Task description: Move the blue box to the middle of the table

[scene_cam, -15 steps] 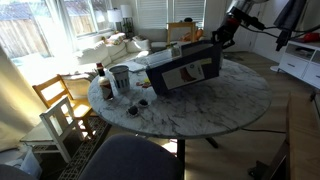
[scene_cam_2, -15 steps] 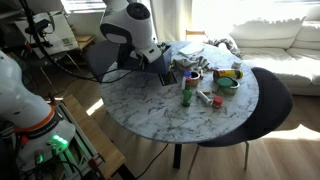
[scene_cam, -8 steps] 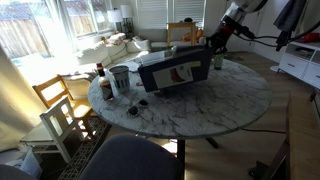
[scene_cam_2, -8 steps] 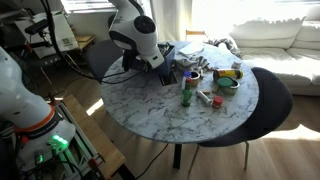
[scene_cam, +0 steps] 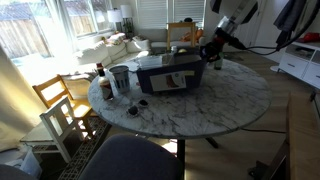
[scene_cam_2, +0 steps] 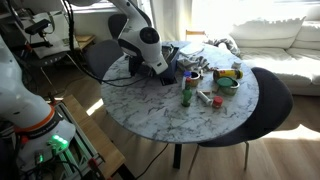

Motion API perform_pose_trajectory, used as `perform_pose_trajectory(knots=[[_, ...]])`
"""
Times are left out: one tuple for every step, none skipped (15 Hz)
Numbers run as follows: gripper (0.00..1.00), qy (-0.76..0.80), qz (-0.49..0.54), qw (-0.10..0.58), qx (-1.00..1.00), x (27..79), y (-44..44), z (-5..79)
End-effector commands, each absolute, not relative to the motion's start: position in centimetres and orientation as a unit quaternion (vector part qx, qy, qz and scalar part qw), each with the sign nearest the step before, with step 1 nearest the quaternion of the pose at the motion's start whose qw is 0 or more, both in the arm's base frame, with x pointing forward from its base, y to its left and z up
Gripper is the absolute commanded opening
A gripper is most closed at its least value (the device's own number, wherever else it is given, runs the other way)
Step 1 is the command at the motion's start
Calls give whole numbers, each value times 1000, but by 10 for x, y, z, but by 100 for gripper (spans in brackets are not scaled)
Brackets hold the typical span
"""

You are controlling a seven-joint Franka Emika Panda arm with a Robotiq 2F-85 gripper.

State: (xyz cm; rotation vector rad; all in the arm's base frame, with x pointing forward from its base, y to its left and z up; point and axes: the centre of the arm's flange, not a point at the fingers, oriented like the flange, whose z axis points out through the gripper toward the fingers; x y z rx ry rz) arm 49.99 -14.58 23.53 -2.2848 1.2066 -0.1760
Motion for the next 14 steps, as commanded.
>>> perform_pose_trajectory(knots=[[0, 452, -84, 285, -841, 513, -161, 229], [0, 452, -84, 282, -842, 514, -164, 227], [0, 453, -83, 279, -842, 515, -166, 225], [0, 454, -82, 273, -844, 515, -168, 222], [0, 454, -80, 270, -845, 516, -169, 219], [27, 453, -76, 267, -847, 516, -169, 217], [28, 451, -72, 264, -849, 516, -168, 215], [32, 447, -69, 263, -852, 516, -167, 215], [40, 444, -69, 260, -855, 516, -166, 217], [47, 436, -68, 260, -859, 516, -164, 223], [56, 429, -68, 257, -863, 515, -162, 228], [62, 421, -68, 251, -869, 513, -161, 235], [69, 408, -59, 241, -878, 508, -158, 245], [78, 391, -54, 227, -890, 504, -157, 254]])
